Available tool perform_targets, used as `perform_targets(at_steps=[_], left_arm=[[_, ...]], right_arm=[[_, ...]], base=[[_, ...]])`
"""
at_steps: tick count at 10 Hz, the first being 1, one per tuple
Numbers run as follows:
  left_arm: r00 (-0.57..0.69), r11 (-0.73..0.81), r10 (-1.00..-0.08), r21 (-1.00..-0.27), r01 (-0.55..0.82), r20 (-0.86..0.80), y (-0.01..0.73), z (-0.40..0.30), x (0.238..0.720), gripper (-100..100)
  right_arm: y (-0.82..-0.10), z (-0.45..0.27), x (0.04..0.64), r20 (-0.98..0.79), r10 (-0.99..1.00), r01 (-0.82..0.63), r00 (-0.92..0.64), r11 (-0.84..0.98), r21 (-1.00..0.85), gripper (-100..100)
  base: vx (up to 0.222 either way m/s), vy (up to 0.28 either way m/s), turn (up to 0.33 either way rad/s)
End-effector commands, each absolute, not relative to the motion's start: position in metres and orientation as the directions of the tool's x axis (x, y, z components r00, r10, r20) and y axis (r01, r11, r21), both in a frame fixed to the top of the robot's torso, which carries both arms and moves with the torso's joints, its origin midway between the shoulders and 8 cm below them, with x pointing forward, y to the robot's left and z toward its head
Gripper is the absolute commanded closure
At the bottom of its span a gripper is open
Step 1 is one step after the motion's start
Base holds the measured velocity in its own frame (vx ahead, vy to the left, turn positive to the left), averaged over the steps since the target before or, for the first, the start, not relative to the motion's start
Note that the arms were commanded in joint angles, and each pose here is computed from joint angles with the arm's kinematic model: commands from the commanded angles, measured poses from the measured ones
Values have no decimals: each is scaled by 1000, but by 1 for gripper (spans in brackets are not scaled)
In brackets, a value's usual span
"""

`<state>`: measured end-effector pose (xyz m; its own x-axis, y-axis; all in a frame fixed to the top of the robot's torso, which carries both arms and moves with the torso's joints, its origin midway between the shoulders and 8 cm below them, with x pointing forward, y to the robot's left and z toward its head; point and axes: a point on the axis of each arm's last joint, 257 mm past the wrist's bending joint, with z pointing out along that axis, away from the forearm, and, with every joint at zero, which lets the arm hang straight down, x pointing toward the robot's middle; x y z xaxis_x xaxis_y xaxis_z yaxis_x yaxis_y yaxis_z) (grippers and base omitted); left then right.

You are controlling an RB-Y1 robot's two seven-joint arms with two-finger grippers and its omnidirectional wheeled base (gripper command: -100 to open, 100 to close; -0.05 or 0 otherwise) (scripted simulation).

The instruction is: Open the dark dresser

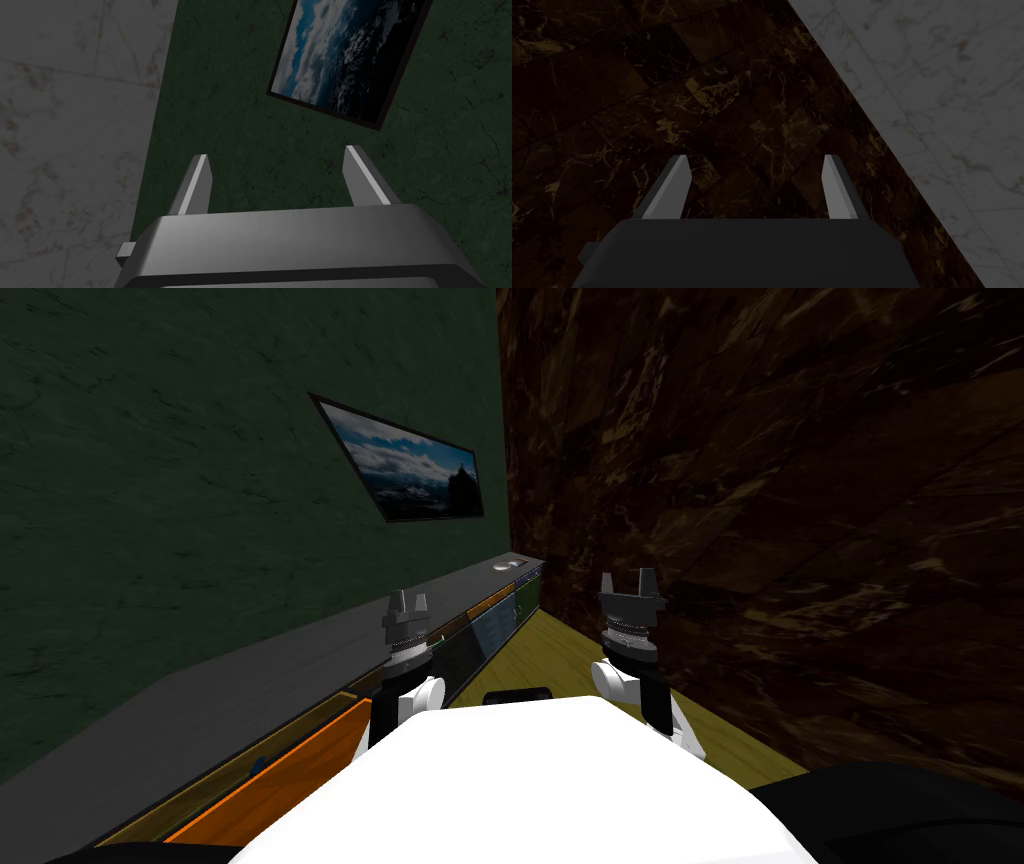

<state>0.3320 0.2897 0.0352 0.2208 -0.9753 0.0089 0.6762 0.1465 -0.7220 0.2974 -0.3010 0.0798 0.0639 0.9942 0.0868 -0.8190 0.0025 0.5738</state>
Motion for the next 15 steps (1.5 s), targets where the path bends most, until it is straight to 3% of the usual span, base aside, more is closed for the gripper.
perform_targets(at_steps=[1, 9, 10, 15], left_arm=[[221, 146, -975, -722, 676, 9, 290, 35, 332, 0], [221, 147, -975, -722, 676, 9, 290, 35, 332, 0], [198, 157, -980, -722, 674, -28, 285, 32, 334, -100], [133, 165, -986, -731, 662, -102, 281, 10, 340, -100]], right_arm=[[-301, 80, 297, 87, 994, -819, 64, 3, 574, 0], [-301, 80, 297, 87, 994, -819, 64, 3, 573, 0], [-301, 80, 297, 87, 994, -819, 64, 3, 573, 0], [-301, 80, 297, 87, 994, -819, 64, 3, 574, 0]], base=[[0, 0, 0], [0, 0, 0], [22, -15, 22], [78, -51, 44]])
